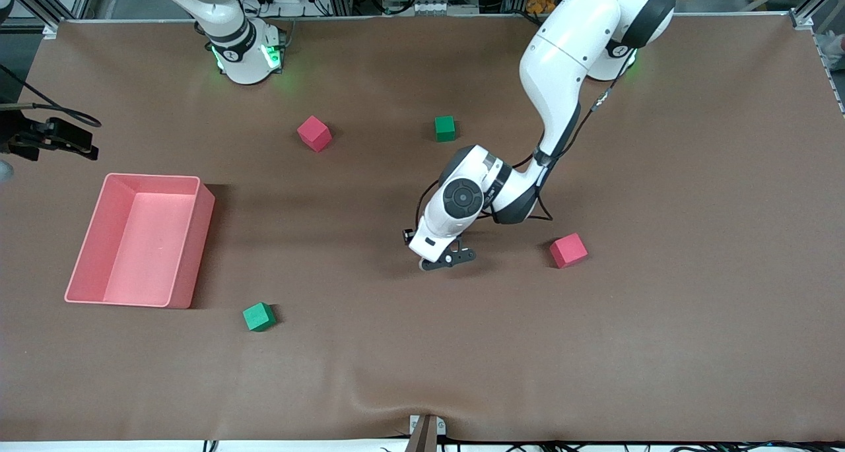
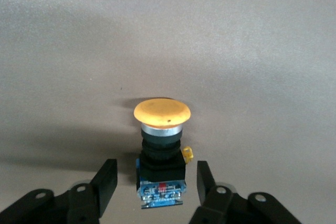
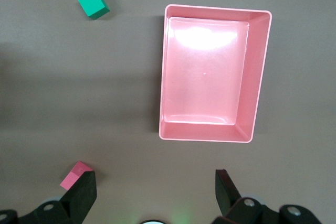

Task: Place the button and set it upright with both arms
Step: 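Lift the button off the table with the left gripper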

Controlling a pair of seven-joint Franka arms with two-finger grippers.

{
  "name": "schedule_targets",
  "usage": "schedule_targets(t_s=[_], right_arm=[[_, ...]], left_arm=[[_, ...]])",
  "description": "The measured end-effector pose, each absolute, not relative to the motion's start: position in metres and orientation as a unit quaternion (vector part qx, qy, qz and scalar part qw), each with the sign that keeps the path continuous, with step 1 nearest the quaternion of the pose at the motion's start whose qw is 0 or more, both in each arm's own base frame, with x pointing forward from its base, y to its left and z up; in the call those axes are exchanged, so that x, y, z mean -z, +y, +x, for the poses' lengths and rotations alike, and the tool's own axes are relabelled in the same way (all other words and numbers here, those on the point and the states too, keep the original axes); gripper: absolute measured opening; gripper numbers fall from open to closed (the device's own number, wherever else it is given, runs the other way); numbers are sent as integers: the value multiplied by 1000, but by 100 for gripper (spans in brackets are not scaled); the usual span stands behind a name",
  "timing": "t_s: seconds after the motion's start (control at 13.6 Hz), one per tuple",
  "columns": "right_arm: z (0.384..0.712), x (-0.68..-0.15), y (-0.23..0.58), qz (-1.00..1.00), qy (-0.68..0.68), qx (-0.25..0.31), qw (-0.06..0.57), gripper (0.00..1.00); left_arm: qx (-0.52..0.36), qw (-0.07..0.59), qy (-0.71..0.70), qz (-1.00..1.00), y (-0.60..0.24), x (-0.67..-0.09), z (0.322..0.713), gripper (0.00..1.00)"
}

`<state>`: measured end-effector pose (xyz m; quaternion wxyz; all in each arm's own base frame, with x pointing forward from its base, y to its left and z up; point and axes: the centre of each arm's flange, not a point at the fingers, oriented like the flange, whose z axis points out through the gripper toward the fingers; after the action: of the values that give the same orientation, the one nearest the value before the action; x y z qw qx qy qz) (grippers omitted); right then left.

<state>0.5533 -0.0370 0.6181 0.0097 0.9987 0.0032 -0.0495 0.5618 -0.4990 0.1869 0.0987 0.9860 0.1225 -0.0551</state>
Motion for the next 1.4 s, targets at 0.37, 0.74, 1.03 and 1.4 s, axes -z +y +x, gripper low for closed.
schedule_targets(t_s=[0.37,0.74,1.03,1.4], right_arm=[[547,-625,-33,999,6,42,9,100],[548,-625,-31,999,9,39,10,100],[549,-625,-30,999,9,35,10,100],[550,-627,-30,1000,9,27,9,100]], left_arm=[[55,98,122,986,-499,-186,562,48],[48,106,121,986,-502,-201,568,43],[38,118,118,985,-505,-246,573,43],[13,96,139,986,-503,-299,571,43]])
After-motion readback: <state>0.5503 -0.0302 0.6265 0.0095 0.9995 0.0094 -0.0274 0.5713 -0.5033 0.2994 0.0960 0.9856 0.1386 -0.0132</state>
